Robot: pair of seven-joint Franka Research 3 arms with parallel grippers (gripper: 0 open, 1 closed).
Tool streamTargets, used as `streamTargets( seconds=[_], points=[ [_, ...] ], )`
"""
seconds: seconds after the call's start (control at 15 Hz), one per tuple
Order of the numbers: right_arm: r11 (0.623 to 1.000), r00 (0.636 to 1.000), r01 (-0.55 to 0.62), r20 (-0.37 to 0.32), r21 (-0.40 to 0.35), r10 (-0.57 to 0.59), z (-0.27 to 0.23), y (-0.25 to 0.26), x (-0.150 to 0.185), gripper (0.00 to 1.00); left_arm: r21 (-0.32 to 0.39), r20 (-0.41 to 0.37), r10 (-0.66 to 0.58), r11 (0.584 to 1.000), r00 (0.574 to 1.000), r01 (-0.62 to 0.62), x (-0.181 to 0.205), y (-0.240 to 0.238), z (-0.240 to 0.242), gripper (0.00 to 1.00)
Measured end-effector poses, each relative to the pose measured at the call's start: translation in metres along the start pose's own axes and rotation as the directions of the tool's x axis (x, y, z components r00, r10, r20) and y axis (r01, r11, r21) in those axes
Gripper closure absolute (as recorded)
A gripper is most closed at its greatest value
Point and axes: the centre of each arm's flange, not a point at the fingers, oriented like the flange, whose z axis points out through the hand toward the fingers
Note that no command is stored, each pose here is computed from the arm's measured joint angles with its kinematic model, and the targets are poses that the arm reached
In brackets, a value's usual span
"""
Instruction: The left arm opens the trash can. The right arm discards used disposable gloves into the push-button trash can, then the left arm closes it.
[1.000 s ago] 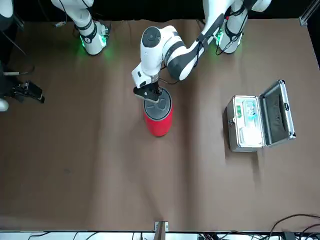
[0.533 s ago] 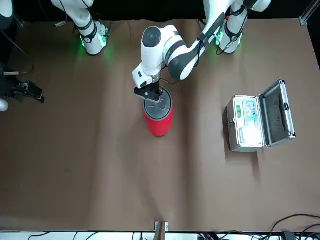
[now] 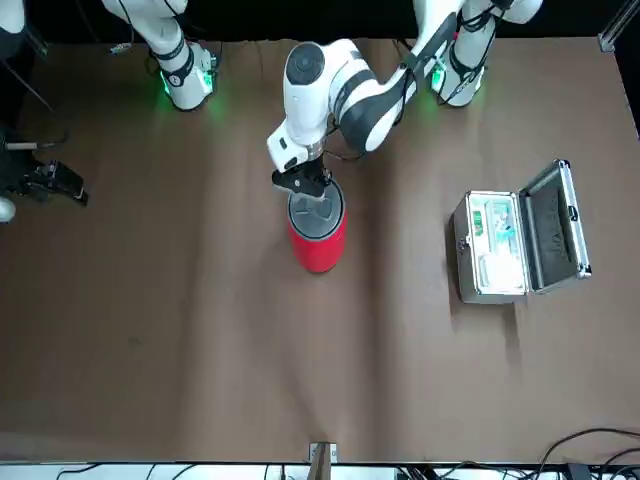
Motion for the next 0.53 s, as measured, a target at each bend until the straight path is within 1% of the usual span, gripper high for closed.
streamTargets(
  seconds=[0.27, 0.33, 0.53],
  points=[
    [1.0, 1.0, -0.002, -0.011, 0.001, 0.002, -0.004, 0.0, 0.0, 0.0, 0.013, 0.001, -0.005, 1.0, 1.0, 0.005, -0.002, -0.003, -0.009, 0.99],
    [1.0, 1.0, -0.002, -0.014, 0.001, 0.002, -0.004, -0.001, 0.0, 0.0, 0.014, -0.001, -0.008, 1.0, 1.0, 0.008, -0.001, -0.004, -0.011, 0.97],
    [1.0, 1.0, -0.005, -0.016, 0.001, 0.005, -0.005, -0.001, 0.0, 0.0, 0.036, 0.013, -0.016, 0.999, 1.0, 0.015, 0.0, -0.011, -0.013, 0.74]
  ],
)
